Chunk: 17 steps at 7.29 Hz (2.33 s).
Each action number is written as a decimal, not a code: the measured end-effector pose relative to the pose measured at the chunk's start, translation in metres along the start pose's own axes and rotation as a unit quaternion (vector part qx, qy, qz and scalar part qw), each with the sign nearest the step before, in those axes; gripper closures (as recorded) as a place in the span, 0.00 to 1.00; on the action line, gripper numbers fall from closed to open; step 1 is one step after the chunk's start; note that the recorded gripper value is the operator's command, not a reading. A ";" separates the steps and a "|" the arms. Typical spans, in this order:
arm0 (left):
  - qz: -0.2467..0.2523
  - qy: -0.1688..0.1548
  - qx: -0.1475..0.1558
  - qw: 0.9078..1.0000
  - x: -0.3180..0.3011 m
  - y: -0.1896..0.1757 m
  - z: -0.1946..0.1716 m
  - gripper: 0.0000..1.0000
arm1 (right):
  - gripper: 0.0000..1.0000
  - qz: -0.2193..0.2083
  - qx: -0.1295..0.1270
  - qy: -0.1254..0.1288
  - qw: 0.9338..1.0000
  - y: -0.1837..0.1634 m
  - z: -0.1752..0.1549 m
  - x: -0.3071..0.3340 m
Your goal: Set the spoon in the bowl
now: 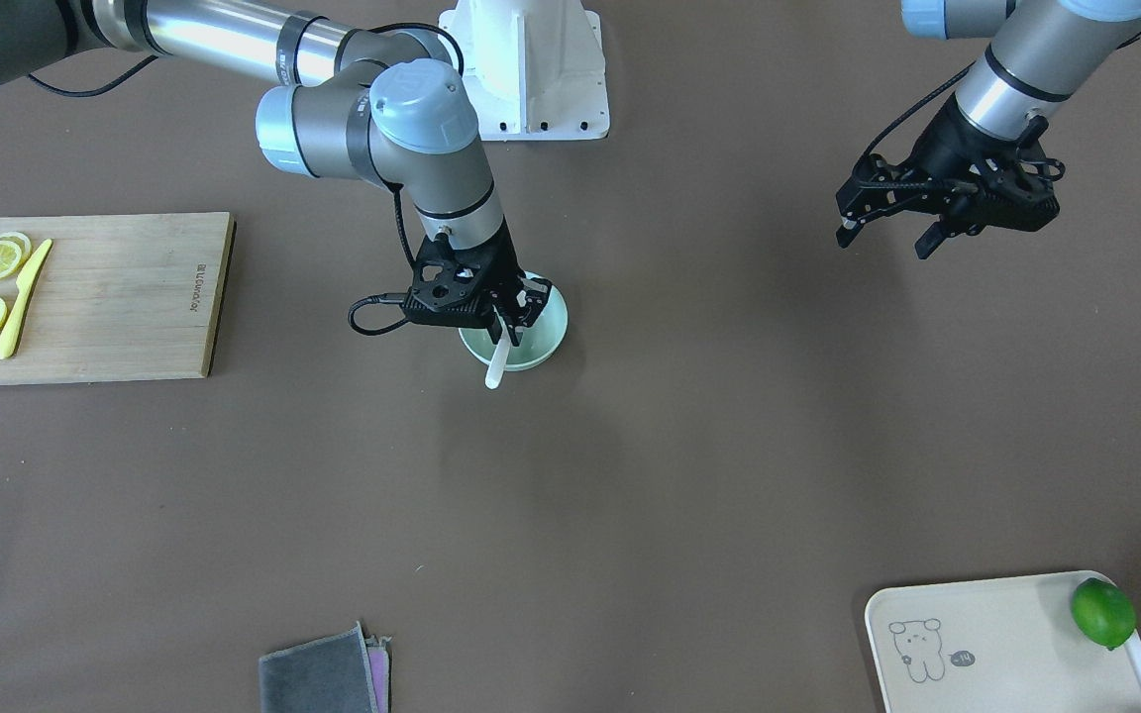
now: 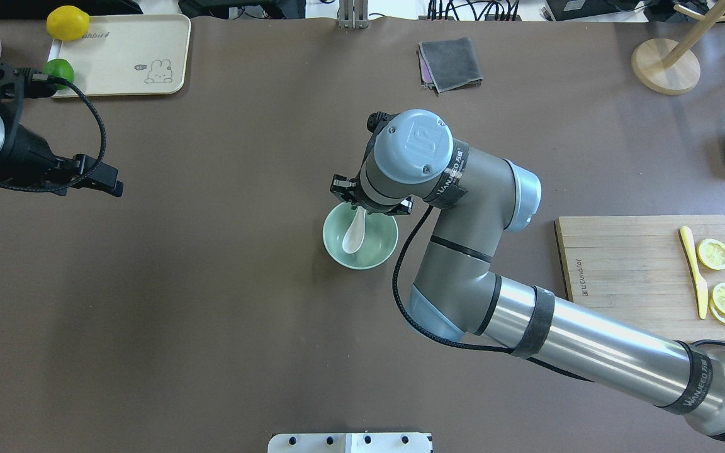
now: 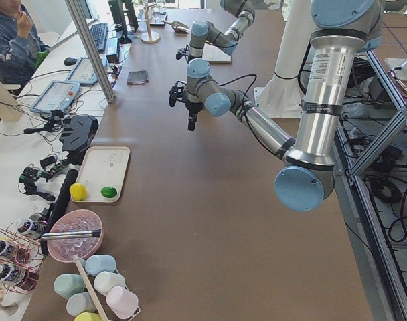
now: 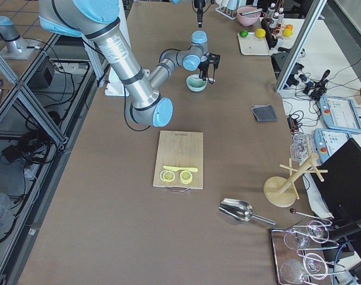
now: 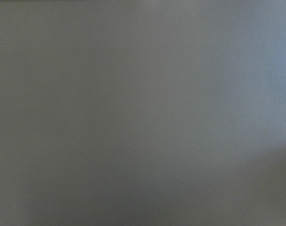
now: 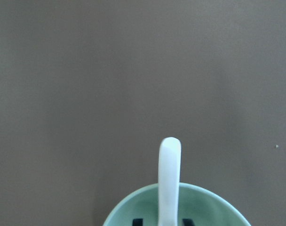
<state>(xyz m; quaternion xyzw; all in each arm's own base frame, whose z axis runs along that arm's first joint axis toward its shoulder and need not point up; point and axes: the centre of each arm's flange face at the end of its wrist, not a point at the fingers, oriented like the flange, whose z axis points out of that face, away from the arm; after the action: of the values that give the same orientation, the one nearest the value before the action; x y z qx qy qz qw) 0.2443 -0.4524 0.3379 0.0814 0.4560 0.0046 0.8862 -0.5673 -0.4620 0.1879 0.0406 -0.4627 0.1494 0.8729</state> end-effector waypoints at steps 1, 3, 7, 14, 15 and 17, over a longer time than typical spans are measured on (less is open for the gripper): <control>-0.001 -0.002 -0.002 1.000 -0.002 -0.002 0.004 0.02 | 0.00 -0.001 0.002 -0.003 1.000 0.002 -0.004 0.003; -0.002 -0.004 -0.003 1.000 -0.005 -0.003 0.006 0.02 | 0.00 -0.002 -0.004 -0.010 1.000 -0.023 -0.029 0.032; 0.023 -0.004 -0.008 1.000 -0.023 0.009 -0.003 0.02 | 0.00 -0.043 -0.019 0.018 0.999 -0.147 -0.106 0.230; 0.047 -0.031 -0.032 0.998 -0.314 0.007 -0.058 0.02 | 0.00 -0.172 -0.058 0.064 0.981 -0.241 -0.217 0.530; 0.056 -0.038 -0.033 0.997 -0.347 0.008 -0.059 0.02 | 0.00 -0.184 -0.065 0.064 0.979 -0.251 -0.227 0.559; 0.068 -0.050 -0.035 0.996 -0.382 0.017 -0.061 0.02 | 0.00 -0.205 -0.073 0.071 0.973 -0.267 -0.237 0.621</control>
<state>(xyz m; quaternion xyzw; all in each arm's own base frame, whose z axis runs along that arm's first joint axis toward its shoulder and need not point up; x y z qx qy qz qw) -0.0269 -0.4587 0.6146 0.0809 0.4045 0.0769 0.9077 0.0287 -0.5282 0.5803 0.0603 -0.3913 -0.0646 0.9160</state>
